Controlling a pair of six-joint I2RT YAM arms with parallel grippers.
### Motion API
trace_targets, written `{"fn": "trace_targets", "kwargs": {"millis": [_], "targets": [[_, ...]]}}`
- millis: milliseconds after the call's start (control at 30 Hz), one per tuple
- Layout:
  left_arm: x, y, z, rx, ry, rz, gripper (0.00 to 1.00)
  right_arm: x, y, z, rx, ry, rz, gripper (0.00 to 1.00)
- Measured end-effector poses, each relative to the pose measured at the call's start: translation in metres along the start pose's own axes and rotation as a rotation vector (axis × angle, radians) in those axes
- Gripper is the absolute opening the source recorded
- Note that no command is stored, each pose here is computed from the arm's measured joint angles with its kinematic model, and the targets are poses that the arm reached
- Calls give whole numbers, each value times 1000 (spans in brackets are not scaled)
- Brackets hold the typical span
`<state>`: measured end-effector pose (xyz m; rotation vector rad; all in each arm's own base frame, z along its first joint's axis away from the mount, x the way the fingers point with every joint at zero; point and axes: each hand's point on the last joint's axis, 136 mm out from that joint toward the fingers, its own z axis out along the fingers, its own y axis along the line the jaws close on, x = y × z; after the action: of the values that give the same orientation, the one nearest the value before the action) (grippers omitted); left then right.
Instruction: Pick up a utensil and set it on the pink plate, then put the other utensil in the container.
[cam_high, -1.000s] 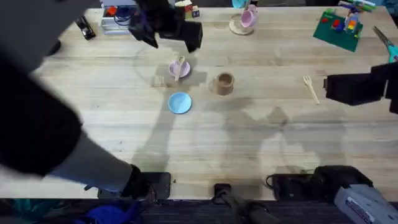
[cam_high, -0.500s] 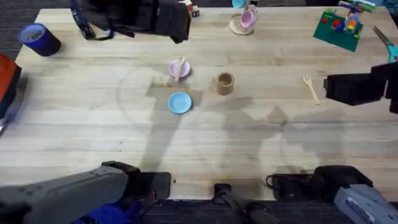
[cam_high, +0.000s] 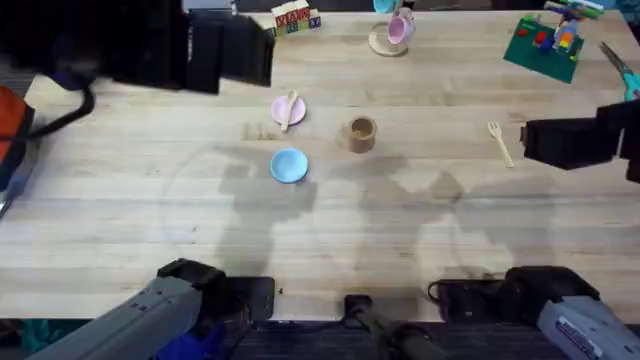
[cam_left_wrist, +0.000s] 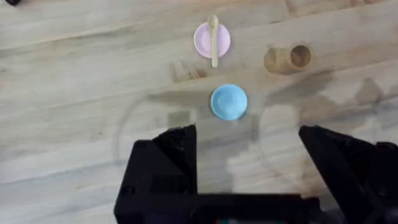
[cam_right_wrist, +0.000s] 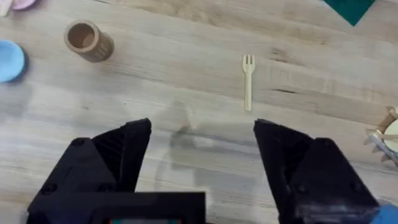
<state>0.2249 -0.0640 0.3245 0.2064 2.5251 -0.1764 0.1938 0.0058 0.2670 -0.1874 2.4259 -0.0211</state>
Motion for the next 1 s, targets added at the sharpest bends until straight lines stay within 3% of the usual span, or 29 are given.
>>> {"fn": "trace_targets", "kwargs": {"millis": [167, 200, 500, 700, 1000], "targets": [[12, 1, -5, -1, 34, 20, 993, 0, 0, 0, 0, 0, 0, 996], [19, -7, -4, 50, 61, 137, 992, 0, 0, 0, 0, 0, 0, 996], [23, -22, -8, 183, 33, 350, 993, 0, 0, 0, 0, 1, 0, 995], [32, -22, -3, 257, 5, 411, 993, 5, 1, 0, -3, 19, 1, 996], [45, -16, 26, 376, -14, 496, 993, 5, 1, 0, -3, 22, 1, 996]]}}
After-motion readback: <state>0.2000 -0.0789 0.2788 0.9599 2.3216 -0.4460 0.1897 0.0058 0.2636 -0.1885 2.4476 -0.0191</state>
